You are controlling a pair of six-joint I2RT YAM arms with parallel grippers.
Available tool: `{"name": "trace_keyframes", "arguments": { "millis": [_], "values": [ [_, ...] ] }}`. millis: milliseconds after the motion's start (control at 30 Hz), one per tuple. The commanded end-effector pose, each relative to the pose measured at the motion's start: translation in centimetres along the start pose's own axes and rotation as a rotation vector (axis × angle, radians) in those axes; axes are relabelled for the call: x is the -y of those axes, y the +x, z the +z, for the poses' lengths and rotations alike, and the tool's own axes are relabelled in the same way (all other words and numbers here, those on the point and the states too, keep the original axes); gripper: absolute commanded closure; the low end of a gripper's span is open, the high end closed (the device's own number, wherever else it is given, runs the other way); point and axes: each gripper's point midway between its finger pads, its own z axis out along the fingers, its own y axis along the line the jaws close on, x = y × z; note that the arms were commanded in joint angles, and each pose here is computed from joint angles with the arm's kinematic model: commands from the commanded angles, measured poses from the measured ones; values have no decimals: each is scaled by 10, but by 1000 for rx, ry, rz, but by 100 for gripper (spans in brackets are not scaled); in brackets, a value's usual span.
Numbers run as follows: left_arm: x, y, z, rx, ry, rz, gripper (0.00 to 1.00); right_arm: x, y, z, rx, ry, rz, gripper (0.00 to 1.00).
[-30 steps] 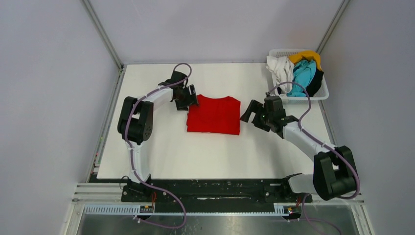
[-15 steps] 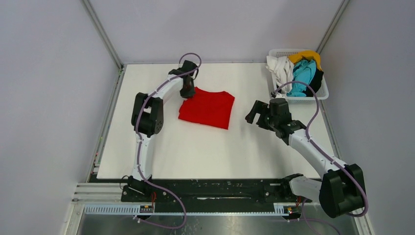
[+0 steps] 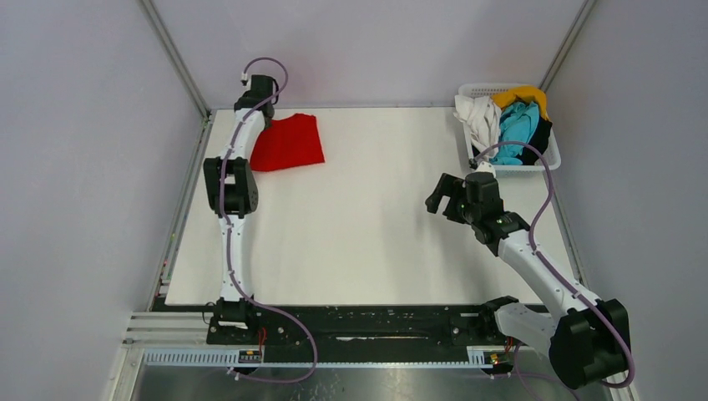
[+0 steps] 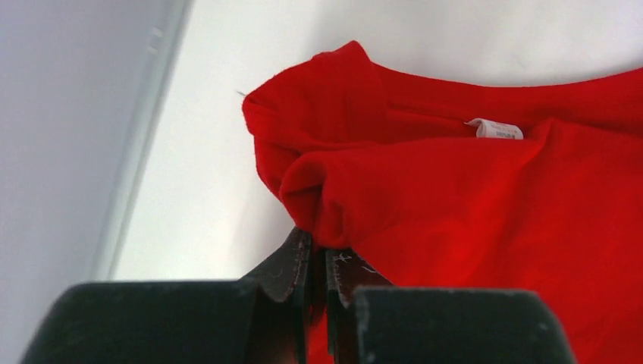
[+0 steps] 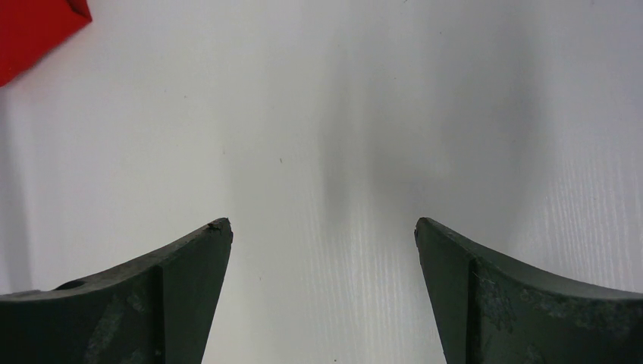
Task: Fold and stack the t-shirts
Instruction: Put the neatly folded tshirt into the corner of the board with the left arm, then reset both arms
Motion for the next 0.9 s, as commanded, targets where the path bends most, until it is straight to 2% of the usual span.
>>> {"name": "trace_keyframes", "arguments": {
  "millis": [0,167,267,333,400,433,500,567,600,700,867],
  "values": [
    [-38,-57,2,195,-170,104,100,3,-8,-2,47,19,-18,1],
    [-73,-83,12,293,-405,198,100,2,-7,2,33,19,-13,0],
    [-79,-94,19,336,-377,115,98,3,-3,6,15,23,-10,1],
    [-78,-104,19,378,-376,91,83,3,-2,7,4,27,-7,1],
    [-90,-119,15,427,-421,70,76,3,1,7,-11,25,-5,1],
    [-102,-126,12,445,-448,49,70,3,2,7,-16,23,-1,1],
    [-114,-140,-4,482,-466,-37,44,3,5,7,-24,21,4,1],
    [-116,-147,-22,496,-415,-122,6,6,9,5,-31,28,7,1],
    [-112,-150,-31,501,-367,-157,2,7,10,4,-35,31,10,1],
    [-91,-152,-61,486,-182,-244,1,7,13,-4,-31,19,18,0],
    [-29,-141,-125,392,297,-366,1,23,12,-16,52,70,70,0]
  ]
}}
